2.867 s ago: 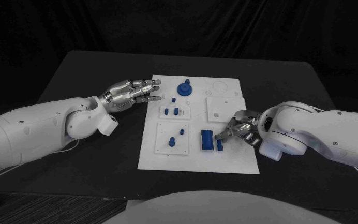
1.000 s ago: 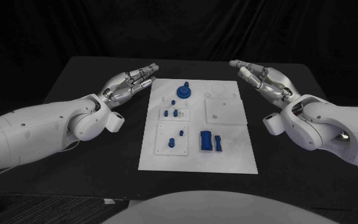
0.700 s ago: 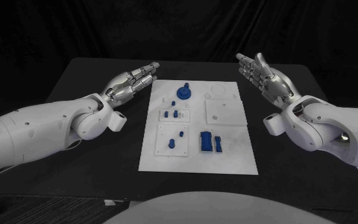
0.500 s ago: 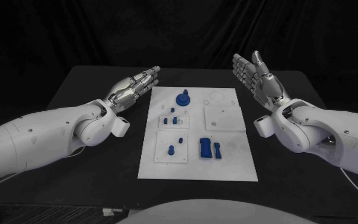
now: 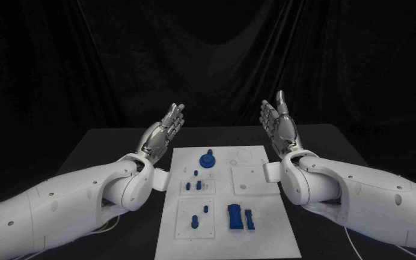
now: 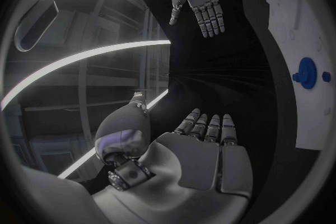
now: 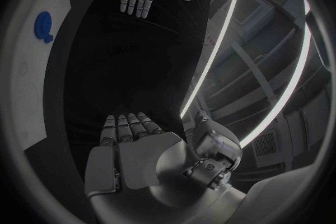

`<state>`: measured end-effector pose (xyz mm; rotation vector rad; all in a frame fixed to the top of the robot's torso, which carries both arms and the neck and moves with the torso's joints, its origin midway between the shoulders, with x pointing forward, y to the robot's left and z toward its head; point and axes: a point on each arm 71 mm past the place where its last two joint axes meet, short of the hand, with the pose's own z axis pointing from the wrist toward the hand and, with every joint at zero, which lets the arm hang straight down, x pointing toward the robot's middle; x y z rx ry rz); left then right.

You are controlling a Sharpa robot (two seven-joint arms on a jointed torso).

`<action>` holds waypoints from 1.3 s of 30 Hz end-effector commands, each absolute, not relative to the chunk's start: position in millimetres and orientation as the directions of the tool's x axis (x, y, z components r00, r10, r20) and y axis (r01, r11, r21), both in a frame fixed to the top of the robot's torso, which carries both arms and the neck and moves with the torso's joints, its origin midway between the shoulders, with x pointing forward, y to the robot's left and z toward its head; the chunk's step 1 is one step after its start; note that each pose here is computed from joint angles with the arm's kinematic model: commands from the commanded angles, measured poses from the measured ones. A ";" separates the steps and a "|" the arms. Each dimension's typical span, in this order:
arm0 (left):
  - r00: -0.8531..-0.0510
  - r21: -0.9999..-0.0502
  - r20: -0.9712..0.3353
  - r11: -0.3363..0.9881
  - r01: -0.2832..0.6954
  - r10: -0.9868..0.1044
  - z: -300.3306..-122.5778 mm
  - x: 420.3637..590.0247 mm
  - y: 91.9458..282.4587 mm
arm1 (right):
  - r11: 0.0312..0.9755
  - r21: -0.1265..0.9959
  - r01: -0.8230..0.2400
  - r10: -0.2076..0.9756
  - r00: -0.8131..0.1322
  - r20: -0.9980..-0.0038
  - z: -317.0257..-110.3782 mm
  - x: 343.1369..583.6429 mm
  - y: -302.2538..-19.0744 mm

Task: Assemble the parts on the task board

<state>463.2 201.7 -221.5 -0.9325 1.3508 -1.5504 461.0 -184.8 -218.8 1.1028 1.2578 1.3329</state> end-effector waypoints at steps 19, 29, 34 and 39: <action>-0.017 -1.000 0.010 -0.010 -0.001 -1.000 -224.2 461.8 192.4 | -0.010 1.000 0.001 1.000 -0.017 0.010 -224.2 461.8 -192.4; -0.017 -1.000 0.010 -0.010 -0.001 -1.000 -224.2 461.8 192.4 | -0.010 1.000 0.001 1.000 -0.017 0.010 -224.2 461.8 -192.4; -0.017 -1.000 0.010 -0.010 -0.001 -1.000 -224.2 461.8 192.4 | -0.010 1.000 0.001 1.000 -0.017 0.010 -224.2 461.8 -192.4; -0.017 -1.000 0.010 -0.010 -0.001 -1.000 -224.2 461.8 192.4 | -0.010 1.000 0.001 1.000 -0.017 0.010 -224.2 461.8 -192.4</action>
